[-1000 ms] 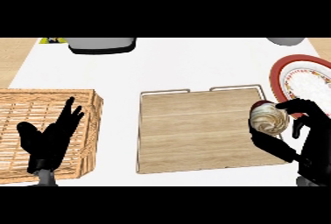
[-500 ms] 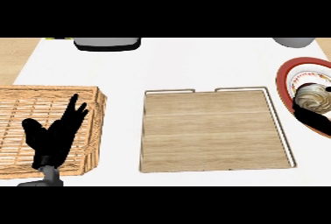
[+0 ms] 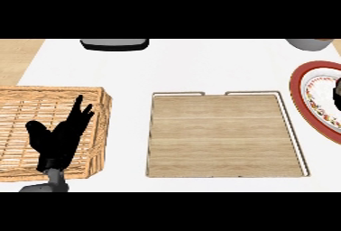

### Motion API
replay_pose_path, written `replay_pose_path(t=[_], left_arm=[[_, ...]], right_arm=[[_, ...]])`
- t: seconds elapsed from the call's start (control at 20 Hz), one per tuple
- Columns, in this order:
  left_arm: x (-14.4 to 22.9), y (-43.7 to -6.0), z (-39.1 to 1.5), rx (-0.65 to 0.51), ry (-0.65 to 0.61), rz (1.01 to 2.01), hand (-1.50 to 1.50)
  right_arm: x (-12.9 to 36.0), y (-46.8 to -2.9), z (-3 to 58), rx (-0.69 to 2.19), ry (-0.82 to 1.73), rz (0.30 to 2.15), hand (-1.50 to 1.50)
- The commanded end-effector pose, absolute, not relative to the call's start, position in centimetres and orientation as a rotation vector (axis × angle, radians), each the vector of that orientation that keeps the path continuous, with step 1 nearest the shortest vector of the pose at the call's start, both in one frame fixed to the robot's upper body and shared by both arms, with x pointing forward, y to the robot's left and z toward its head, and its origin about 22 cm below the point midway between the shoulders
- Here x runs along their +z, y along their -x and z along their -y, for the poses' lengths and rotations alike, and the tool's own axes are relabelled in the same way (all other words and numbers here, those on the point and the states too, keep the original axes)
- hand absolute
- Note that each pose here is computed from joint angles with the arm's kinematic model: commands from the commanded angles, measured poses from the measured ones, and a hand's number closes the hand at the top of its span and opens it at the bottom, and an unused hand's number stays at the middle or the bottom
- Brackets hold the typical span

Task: Pick the cupcake from the tray and place it in the plate

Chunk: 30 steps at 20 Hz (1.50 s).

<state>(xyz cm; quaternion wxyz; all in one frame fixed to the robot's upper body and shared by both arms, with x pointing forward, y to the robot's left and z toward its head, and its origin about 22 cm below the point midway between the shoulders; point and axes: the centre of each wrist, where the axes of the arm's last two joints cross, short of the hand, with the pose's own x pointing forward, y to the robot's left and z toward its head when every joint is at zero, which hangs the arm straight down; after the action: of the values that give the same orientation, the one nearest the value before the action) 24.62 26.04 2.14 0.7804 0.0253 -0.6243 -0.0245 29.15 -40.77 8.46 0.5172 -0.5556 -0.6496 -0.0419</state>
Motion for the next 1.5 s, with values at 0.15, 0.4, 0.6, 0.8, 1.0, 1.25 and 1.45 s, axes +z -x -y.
replay_pose_path(t=[0.15,0.4,0.6,0.8,1.0,1.25,1.45], left_arm=[[-0.9,-24.0,-23.1,-0.059,0.042,1.229,0.0],[-1.2,-24.0,-23.1,-0.072,0.061,1.241,0.0],[-0.4,-24.7,-22.1,-0.082,0.056,1.223,0.0],[-1.0,-23.9,-23.6,-0.044,0.029,1.212,0.0],[-0.9,-24.4,-23.3,-0.042,0.042,1.228,0.0],[-0.6,-24.4,-24.0,-0.03,0.009,1.2,0.0],[-2.2,-22.7,-24.5,-0.029,0.009,1.192,0.0]], right_arm=[[5.8,-28.4,47.0,0.024,1.281,1.266,-1.5],[5.1,-29.5,47.9,0.107,1.131,1.246,-1.5],[5.4,-31.2,47.5,0.043,1.001,1.402,-1.5],[4.8,-31.1,47.9,-0.115,0.967,1.571,-1.5],[5.7,-30.5,50.2,-0.232,0.914,1.625,-1.5],[6.0,-27.2,54.0,-0.313,0.797,1.629,-1.5],[4.2,-24.1,55.5,-0.271,0.659,1.661,-1.5]])
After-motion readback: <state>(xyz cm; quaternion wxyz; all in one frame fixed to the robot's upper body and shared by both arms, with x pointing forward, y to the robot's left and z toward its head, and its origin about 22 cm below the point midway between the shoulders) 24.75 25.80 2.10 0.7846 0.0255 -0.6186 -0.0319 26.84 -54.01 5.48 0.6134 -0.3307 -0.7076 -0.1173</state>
